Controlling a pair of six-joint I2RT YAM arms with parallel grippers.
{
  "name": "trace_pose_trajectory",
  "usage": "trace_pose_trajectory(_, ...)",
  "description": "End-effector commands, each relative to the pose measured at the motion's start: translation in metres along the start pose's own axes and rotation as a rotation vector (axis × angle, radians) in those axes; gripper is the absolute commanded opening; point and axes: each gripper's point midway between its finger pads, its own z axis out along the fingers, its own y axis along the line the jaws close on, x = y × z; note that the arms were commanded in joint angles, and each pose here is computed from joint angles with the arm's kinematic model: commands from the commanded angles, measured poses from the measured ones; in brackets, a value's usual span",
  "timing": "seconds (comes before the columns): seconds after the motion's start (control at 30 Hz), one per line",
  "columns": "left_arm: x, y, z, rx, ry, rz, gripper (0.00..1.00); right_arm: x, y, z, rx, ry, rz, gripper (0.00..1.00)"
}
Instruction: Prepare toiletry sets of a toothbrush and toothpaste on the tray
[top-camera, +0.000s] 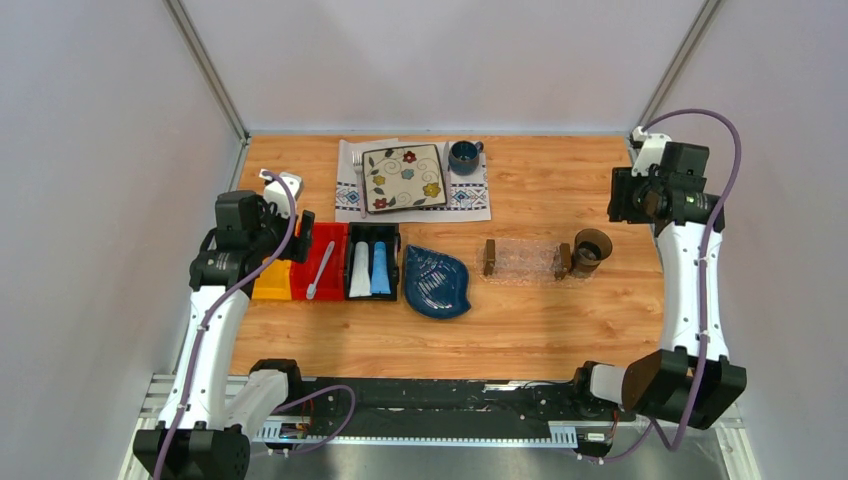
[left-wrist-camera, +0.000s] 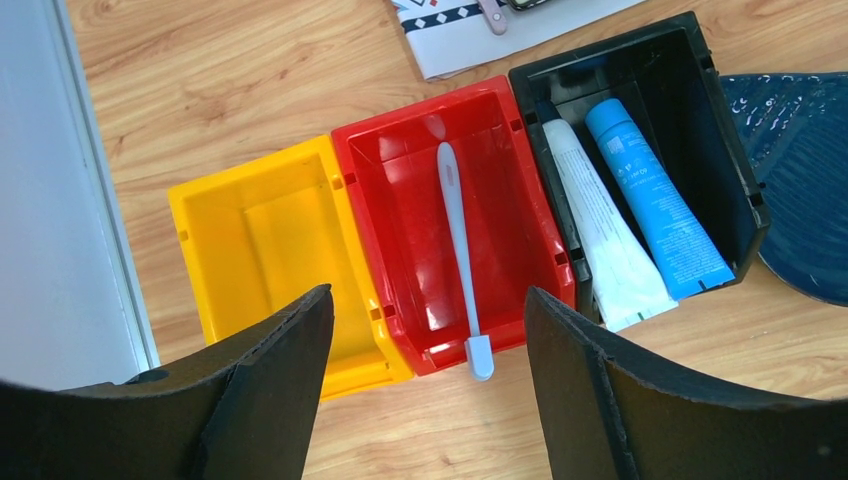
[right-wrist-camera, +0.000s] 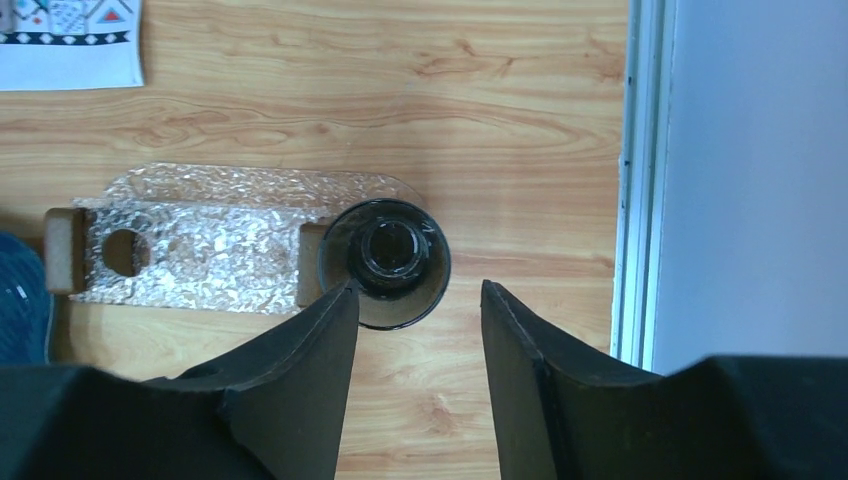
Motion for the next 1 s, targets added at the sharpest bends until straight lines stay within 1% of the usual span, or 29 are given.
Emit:
trace_pose_trajectory(0.0, 0.002, -0.001, 0.003, 0.018, 0.014, 0.008, 0.78, -0.029, 0.022, -0.024, -0.047, -0.122, -0.03, 0.53)
trace_pose_trajectory(0.17, 0.008, -0.007, 0.006, 0.058, 0.03, 0.019, 0.77, -0.04, 0.054, -0.04, -0.128, -0.219, -0.061, 0.54)
trace_pose_trajectory(0.27, 0.011, -0.005, 0.007, 0.048, 0.039, 0.026, 0.77, -0.042, 0.079, -0.046, -0.214, -0.254, -0.082, 0.55)
trace_pose_trajectory(0.33, 0.012, -0.005, 0.007, 0.048, 0.046, 0.028, 0.76, -0.047, 0.092, -0.055, -0.266, -0.301, -0.098, 0.55)
trace_pose_trajectory(0.37, 0.013, -0.005, 0.008, 0.047, 0.048, 0.025, 0.76, -0.043, 0.102, -0.054, -0.297, -0.301, -0.109, 0.55)
trace_pose_trajectory(0.43, 0.015, -0.007, 0.009, 0.057, 0.054, 0.024, 0.76, -0.047, 0.115, -0.062, -0.356, -0.352, -0.124, 0.55)
trace_pose_trajectory(0.5, 0.014, -0.009, 0.008, 0.072, 0.043, 0.029, 0.79, -0.038, 0.133, -0.062, -0.427, -0.356, -0.143, 0.57)
trace_pose_trajectory(0.57, 0.012, -0.012, 0.008, 0.086, 0.036, 0.035, 0.79, -0.039, 0.142, -0.068, -0.458, -0.395, -0.162, 0.59)
trace_pose_trajectory(0.67, 0.007, -0.019, 0.007, 0.126, 0.019, 0.025, 0.8, -0.03, 0.151, -0.061, -0.485, -0.399, -0.181, 0.6)
trace_pose_trajectory(0.83, -0.003, -0.032, 0.007, 0.197, 0.0, -0.021, 0.8, -0.013, 0.161, -0.04, -0.496, -0.348, -0.214, 0.6)
trace_pose_trajectory(0.97, -0.008, -0.036, 0.016, 0.226, 0.022, -0.063, 0.75, -0.006, 0.163, -0.033, -0.481, -0.332, -0.23, 0.59)
